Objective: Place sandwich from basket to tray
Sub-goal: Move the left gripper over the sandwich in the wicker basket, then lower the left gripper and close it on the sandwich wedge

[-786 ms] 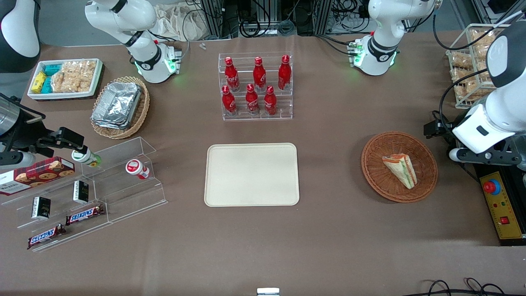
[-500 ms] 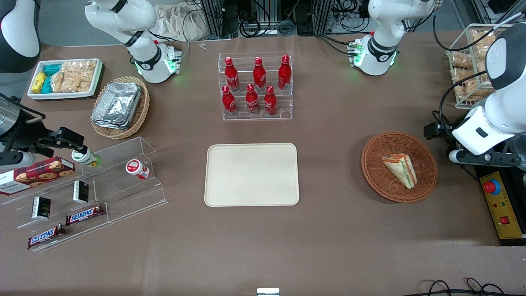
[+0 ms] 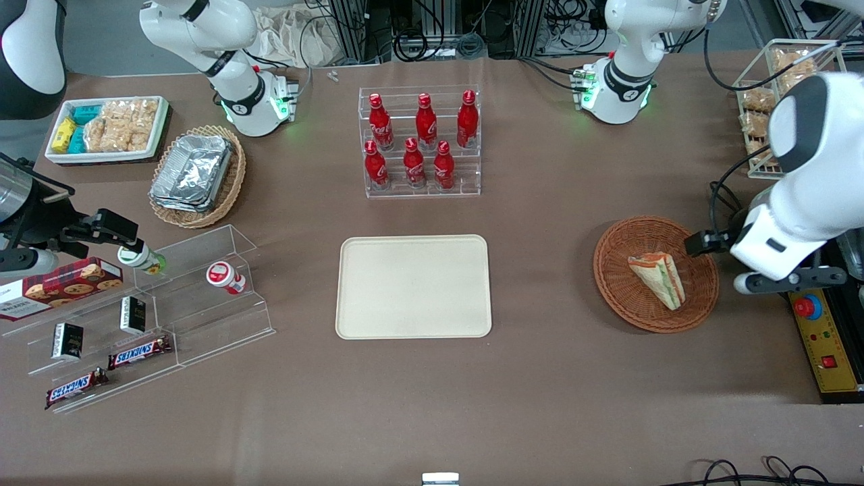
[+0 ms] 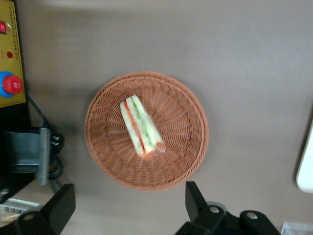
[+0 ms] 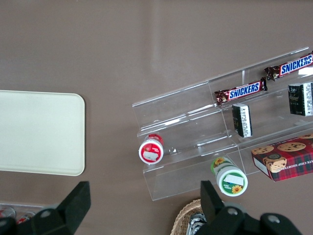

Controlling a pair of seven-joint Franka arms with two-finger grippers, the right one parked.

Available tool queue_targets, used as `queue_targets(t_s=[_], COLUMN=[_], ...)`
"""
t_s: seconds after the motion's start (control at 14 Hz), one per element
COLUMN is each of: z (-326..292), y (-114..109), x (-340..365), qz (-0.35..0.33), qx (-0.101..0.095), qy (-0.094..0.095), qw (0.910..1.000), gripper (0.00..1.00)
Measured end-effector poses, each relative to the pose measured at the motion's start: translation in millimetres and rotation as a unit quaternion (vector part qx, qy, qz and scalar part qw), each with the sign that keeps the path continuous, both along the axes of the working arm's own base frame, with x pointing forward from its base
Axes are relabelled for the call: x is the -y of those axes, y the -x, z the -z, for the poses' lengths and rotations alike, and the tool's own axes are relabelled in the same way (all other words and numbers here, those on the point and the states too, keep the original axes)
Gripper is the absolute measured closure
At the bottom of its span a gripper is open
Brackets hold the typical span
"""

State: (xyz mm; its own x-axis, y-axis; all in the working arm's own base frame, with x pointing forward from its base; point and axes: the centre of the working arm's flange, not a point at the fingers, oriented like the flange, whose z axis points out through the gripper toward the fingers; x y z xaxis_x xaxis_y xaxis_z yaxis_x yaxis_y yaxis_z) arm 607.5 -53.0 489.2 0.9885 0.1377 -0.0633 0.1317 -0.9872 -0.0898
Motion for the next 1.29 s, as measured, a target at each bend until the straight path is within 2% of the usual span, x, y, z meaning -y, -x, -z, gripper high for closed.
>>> queue_targets(t_s=[0.29,0.57,0.93,1.29], z=[69,134,198,216], y=[9,26,53,58], x=[-4,-13,-40,-42], qz=[-0.079,-0.139,-0.163,-0.166], qx=[0.016,0.018,0.036,0.027], qy=[-0.002,-0.004,0.004,0.004], qw=[0.9967,0.9901,0.986,0.9858], gripper=[0.0,0.0,0.0,0.0])
